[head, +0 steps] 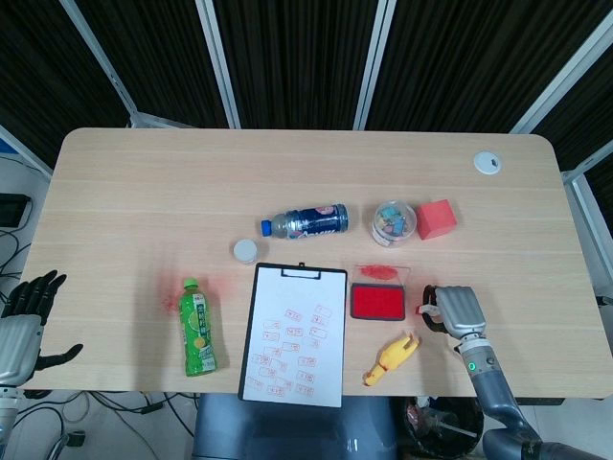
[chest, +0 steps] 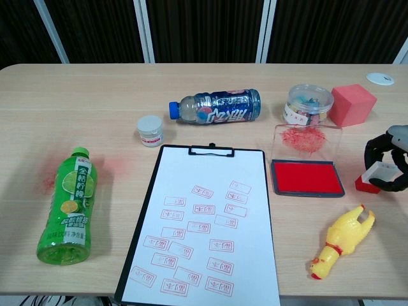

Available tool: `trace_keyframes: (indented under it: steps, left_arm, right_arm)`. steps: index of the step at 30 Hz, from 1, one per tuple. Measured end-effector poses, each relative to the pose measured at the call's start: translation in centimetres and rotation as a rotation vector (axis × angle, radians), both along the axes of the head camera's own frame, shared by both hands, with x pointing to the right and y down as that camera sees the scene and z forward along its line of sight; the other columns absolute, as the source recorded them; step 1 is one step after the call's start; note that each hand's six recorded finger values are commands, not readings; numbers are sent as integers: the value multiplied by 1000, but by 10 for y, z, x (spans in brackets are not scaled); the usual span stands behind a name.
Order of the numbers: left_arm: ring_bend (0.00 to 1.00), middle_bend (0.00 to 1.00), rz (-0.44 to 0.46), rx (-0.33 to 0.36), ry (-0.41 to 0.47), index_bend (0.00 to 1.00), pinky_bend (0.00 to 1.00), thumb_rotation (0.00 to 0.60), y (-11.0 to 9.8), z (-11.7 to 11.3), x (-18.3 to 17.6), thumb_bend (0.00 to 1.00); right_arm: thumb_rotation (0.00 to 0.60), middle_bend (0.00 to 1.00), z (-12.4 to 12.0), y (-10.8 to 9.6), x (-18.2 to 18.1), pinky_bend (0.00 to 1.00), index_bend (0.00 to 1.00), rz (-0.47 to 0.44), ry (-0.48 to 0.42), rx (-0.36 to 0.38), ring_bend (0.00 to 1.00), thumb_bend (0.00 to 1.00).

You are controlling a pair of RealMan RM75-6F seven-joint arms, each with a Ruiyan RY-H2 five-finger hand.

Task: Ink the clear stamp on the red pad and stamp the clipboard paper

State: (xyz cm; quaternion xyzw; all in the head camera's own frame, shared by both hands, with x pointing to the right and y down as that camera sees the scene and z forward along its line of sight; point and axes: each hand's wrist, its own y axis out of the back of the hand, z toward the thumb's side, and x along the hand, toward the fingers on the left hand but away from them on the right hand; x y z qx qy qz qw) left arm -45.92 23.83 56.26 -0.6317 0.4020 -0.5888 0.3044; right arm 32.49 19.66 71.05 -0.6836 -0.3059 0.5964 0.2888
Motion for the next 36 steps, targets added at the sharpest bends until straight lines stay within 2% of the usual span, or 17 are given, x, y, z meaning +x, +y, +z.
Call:
trace_keyframes:
  steps: [30,36]
  left_arm:
    - [0,0,-2,-2,4,0,0,600,0,0,0,8]
    - [0,0,-2,-3,4,0,0,600,0,0,0,7]
  right_arm:
    - [600,680,0,-1,3,880,805,5,12,-1,743,640]
    - [600,703,0,0,0,880,833,3,5,2,764,640]
